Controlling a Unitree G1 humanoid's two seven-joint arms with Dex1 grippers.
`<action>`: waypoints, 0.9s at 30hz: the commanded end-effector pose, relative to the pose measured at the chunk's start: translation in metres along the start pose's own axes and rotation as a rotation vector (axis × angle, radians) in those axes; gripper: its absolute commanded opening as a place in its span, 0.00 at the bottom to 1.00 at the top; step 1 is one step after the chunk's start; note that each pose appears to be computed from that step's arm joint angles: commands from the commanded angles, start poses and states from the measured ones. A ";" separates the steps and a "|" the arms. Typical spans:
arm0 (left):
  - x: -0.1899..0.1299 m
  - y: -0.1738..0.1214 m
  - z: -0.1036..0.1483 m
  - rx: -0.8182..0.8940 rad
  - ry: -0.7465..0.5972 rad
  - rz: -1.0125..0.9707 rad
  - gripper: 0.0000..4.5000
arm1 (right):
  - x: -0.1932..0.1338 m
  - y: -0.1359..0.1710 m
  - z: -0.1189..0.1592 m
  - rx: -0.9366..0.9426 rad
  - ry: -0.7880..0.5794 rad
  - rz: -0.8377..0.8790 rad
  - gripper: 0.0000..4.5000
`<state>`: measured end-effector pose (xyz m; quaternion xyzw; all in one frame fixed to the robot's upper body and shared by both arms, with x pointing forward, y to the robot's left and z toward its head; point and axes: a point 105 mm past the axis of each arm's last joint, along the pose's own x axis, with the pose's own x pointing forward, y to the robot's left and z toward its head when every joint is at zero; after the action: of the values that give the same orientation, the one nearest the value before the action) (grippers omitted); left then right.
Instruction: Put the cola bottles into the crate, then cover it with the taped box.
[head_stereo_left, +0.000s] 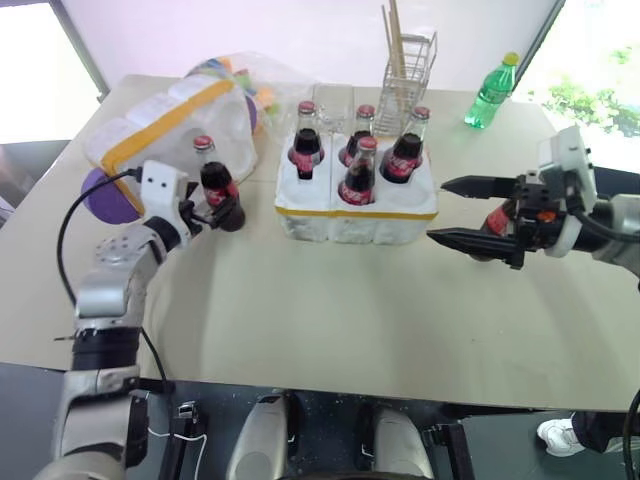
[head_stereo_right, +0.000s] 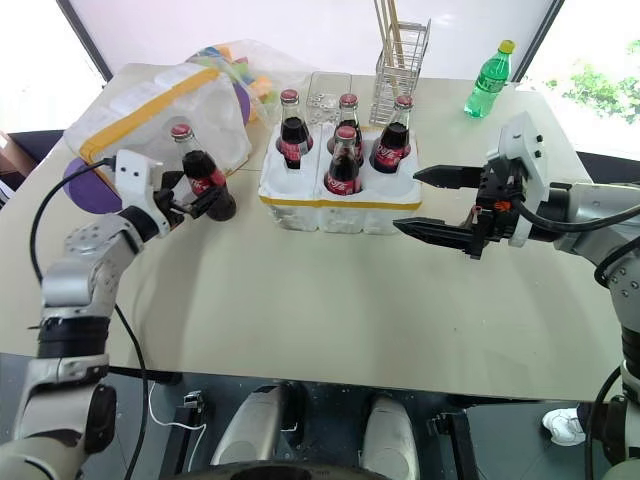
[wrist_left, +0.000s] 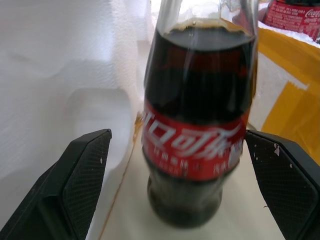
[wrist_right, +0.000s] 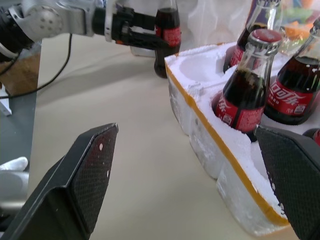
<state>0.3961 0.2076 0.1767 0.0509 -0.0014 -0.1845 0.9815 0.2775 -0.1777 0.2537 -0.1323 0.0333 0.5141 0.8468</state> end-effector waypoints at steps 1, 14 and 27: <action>0.008 -0.003 0.013 0.030 -0.052 -0.011 0.98 | 0.000 0.002 0.009 -0.032 -0.030 0.004 1.00; -0.003 -0.002 0.064 -0.008 -0.126 -0.069 0.60 | -0.003 -0.001 0.007 -0.029 -0.031 -0.029 1.00; 0.006 -0.062 0.173 -0.006 -0.307 -0.377 0.60 | -0.007 0.001 0.001 -0.027 -0.022 -0.068 1.00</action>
<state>0.3822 0.1437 0.3267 0.0077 -0.1139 -0.3466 0.9310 0.2772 -0.1834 0.2428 -0.1237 0.0426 0.4926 0.8604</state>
